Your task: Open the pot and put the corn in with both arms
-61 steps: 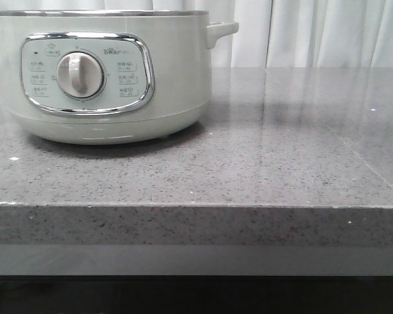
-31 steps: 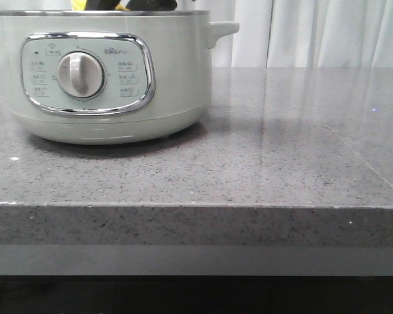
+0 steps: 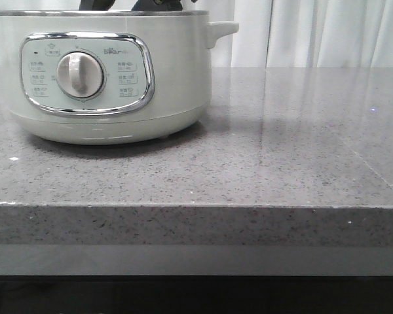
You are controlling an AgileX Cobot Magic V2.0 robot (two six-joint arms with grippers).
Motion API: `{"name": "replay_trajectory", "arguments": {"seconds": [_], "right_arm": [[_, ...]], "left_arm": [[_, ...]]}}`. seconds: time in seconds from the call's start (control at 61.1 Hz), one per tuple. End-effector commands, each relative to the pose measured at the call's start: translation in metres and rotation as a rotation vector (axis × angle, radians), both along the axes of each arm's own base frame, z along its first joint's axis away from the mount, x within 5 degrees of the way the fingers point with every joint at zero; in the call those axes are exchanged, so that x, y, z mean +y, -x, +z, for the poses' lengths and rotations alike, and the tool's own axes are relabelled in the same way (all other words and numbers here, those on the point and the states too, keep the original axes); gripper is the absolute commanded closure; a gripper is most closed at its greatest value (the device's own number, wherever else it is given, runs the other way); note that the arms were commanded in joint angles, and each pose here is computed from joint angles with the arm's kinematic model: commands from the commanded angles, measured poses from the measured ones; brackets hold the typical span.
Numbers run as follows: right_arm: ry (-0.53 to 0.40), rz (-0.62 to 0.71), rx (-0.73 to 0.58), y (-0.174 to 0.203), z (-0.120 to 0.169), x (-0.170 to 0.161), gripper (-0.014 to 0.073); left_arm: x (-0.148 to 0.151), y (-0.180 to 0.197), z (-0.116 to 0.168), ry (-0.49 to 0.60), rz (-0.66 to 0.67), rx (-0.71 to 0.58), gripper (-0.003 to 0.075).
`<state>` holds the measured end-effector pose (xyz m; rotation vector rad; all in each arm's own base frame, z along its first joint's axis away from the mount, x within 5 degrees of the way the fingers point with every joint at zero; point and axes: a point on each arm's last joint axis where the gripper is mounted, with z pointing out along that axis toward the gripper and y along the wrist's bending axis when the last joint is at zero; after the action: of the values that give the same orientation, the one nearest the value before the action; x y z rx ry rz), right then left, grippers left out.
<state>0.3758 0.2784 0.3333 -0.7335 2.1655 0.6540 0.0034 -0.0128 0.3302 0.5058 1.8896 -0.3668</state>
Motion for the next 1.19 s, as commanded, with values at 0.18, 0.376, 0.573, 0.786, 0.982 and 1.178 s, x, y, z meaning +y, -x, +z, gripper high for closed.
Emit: {"name": "replay_trajectory", "arguments": {"seconds": [0.18,0.376,0.573,0.786,0.982,1.178], "right_arm": [[-0.107,-0.017,-0.142,0.011,0.058,-0.011,0.0316],[-0.127,-0.050,-0.179,0.008,0.073,-0.025,0.0642],[-0.134,-0.141,-0.216,-0.002,0.091,-0.067,0.0658],[-0.020,-0.262,-0.325,-0.005,0.116,-0.126,0.0653],[0.046,-0.384,-0.367,0.004,0.128,-0.174,0.0654],[0.021,-0.491,-0.441,0.034,0.119,-0.206,0.0654]], "left_arm": [[-0.001,-0.001,0.023,0.105,0.003,-0.143,0.0509],[-0.001,-0.001,0.023,0.105,0.003,-0.143,0.0509],[-0.001,-0.001,0.023,0.105,0.003,-0.143,0.0509],[-0.001,-0.001,0.023,0.105,0.003,-0.143,0.0509],[-0.001,-0.001,0.023,0.105,0.003,-0.143,0.0509],[-0.001,-0.001,0.023,0.105,0.003,-0.143,0.0509]]}}
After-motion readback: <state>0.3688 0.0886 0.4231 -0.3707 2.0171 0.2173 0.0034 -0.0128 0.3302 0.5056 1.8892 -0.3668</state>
